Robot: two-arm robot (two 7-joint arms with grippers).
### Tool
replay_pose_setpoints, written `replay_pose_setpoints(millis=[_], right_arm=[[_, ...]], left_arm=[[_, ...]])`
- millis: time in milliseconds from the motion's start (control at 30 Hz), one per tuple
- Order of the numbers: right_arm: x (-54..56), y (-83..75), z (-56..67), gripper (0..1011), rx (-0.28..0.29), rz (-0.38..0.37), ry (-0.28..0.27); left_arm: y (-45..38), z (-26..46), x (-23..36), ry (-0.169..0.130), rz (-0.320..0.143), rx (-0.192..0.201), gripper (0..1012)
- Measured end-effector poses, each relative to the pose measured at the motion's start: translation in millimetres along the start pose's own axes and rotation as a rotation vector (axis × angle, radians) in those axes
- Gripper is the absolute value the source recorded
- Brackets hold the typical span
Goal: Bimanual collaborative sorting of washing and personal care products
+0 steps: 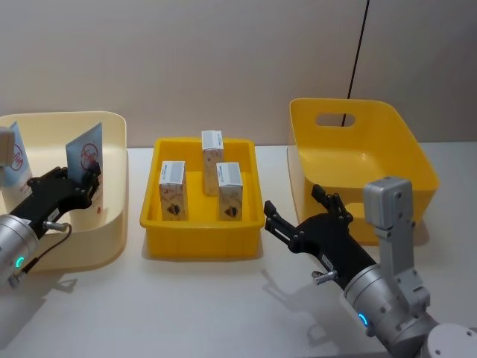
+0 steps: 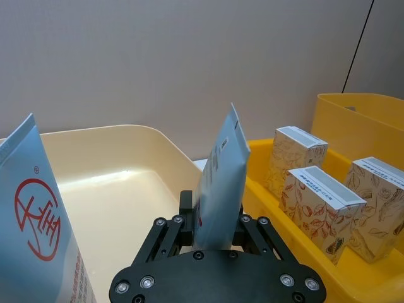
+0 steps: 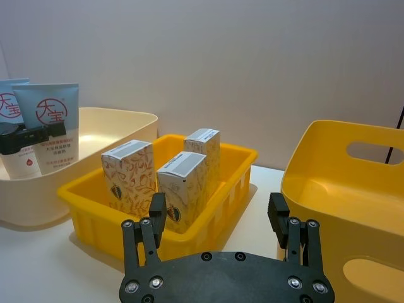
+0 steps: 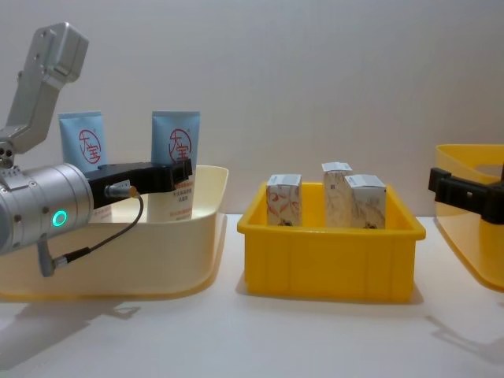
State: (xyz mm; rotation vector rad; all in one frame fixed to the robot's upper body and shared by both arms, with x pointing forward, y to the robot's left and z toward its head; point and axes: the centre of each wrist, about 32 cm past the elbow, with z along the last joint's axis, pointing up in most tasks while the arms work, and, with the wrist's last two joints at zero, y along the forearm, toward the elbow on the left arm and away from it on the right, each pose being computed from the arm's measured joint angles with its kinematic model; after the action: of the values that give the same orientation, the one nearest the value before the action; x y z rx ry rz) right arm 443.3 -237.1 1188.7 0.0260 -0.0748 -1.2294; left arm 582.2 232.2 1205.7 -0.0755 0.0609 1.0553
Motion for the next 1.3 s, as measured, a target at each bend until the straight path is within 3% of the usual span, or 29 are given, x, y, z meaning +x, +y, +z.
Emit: replay_pose_setpoints(millis=[367, 600, 967, 1067, 1300], right_arm=[[0.0, 0.0, 0.0, 1001, 0.000, 0.000, 0.000], [0.0, 0.0, 0.0, 1001, 0.000, 0.000, 0.000], [0.0, 0.0, 0.0, 1001, 0.000, 0.000, 0.000], [0.0, 0.0, 0.0, 1001, 0.000, 0.000, 0.000], [0.0, 0.0, 0.0, 1001, 0.000, 0.000, 0.000]], left_arm=[[0.0, 0.3, 0.5, 0.002, 0.000, -0.004, 255], [2.3, 7.1, 3.8, 0.004, 0.000, -0.050, 255], [10.9, 33.1, 15.2, -0.013, -0.010, -0.172, 255], [14.4, 42.5, 18.6, -0.015, -0.029, -0.211, 255], [19.6, 54.1, 21.5, -0.009, -0.095, -0.259, 255]])
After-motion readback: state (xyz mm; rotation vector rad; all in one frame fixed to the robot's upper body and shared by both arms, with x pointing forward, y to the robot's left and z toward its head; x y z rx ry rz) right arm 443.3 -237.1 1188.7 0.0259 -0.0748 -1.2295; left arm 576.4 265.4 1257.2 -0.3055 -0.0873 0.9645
